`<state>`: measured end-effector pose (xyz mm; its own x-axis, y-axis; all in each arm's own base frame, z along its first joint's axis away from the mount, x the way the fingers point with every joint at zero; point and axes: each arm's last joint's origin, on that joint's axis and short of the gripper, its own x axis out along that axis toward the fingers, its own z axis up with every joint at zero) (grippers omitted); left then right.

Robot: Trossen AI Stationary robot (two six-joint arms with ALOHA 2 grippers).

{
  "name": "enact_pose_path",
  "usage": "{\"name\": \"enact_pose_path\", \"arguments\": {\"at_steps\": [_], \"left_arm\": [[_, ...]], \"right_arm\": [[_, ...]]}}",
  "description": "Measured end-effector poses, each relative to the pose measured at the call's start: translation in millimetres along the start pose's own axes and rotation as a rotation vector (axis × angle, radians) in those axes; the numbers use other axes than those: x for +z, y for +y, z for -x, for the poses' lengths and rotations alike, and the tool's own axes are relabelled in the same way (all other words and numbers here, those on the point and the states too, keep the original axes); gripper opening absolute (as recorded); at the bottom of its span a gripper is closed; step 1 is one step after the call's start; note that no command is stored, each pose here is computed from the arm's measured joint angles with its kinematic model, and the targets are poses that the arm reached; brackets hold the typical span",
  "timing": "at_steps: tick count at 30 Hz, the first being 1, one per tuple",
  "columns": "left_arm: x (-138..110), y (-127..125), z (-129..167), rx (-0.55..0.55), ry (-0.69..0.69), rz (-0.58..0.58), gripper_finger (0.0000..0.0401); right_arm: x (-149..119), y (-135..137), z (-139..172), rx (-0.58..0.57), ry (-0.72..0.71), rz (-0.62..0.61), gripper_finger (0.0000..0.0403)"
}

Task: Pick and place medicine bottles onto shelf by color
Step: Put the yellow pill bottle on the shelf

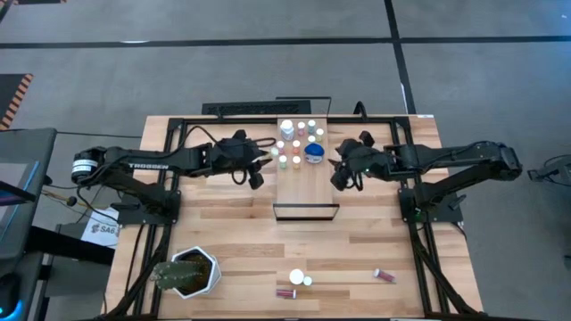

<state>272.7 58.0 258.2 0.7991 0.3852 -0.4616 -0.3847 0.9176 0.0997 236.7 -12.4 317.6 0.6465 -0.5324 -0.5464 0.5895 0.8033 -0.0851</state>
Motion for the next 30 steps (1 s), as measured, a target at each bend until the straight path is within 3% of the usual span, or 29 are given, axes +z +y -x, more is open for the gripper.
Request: {"name": "enact_pose_path", "arguments": {"at_steps": [7,11,21,27,30], "left_arm": [[11.2,-2.0,0.7,-0.068,-0.114,0.006,0.0078],[14.2,-3.9,1.3,-0.124,-0.145,0.009,0.0078],[20.8,-6.1,2.9,-0.203,-0.216,-0.005,0.0078],[22.6,-7.0,3.6,-0.237,-0.235,-0.007,0.0078],[22.8,-7.0,3.6,-0.237,-0.237,-0.007,0.0078]], "right_arm": [[19.9,-4.0,-3.6,0.015,-0.156,-0.127,0.0214],[22.9,-9.9,-6.7,0.0,-0.167,-0.163,0.0214],[30.7,-8.9,-7.6,0.156,-0.194,-0.26,0.0214],[36.1,-10.4,-7.4,0.175,-0.233,-0.396,0.0214],[36.6,-10.2,-7.2,0.18,-0.237,-0.404,0.0214]]}}
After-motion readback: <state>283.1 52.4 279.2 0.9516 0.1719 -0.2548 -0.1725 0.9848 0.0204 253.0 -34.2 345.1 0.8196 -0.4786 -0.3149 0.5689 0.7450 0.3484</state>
